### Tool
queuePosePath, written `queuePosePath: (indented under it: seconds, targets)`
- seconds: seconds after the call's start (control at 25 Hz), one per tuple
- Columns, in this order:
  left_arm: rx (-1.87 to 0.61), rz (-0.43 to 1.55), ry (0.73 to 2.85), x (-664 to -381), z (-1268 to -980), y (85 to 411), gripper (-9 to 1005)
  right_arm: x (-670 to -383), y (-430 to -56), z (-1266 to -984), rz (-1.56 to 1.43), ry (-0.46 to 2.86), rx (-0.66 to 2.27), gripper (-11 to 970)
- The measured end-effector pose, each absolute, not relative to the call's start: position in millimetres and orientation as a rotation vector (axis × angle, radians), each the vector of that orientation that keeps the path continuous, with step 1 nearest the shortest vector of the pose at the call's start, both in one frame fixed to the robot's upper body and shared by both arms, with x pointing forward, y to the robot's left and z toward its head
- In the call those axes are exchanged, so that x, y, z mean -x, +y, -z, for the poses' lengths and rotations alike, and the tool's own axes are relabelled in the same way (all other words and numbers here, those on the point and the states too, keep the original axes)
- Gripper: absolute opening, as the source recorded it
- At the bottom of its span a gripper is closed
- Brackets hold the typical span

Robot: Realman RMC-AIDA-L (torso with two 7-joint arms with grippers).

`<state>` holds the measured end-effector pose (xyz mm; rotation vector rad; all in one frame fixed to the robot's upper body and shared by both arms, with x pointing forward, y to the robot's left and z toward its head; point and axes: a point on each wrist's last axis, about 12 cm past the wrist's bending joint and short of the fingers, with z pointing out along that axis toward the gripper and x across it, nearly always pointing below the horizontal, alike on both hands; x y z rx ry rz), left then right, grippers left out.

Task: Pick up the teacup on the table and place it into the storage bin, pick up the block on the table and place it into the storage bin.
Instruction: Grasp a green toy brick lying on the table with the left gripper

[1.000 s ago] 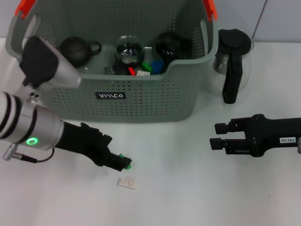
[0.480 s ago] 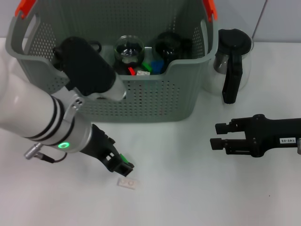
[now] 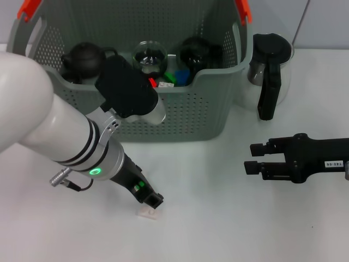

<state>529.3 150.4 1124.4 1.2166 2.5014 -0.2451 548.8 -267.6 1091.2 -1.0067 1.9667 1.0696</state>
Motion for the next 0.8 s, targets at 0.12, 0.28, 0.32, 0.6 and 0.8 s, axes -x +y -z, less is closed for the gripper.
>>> queuePosePath:
  seconds: [0.12, 0.28, 0.32, 0.6, 0.8]
  targets:
    - [-1.183, 0.22, 2.519, -533, -1122, 150, 803, -548, -268, -1091, -1.07, 1.968, 1.006, 584]
    - [-1.168, 0.198, 2.537, -536, -1119, 149, 769, -548, -269, -1091, -1.069, 1.969, 1.005, 584]
    - [-1.166, 0.186, 2.543, -537, -1118, 148, 752, -548, -269, -1091, -1.069, 1.969, 1.005, 584]
    - [-1.194, 0.13, 2.562, -538, -1112, 141, 721, -548, -269, -1091, -1.068, 1.969, 1.005, 584]
    - [-1.198, 0.117, 2.562, -538, -1110, 141, 721, -548, -269, -1090, -1.069, 1.97, 1.004, 584]
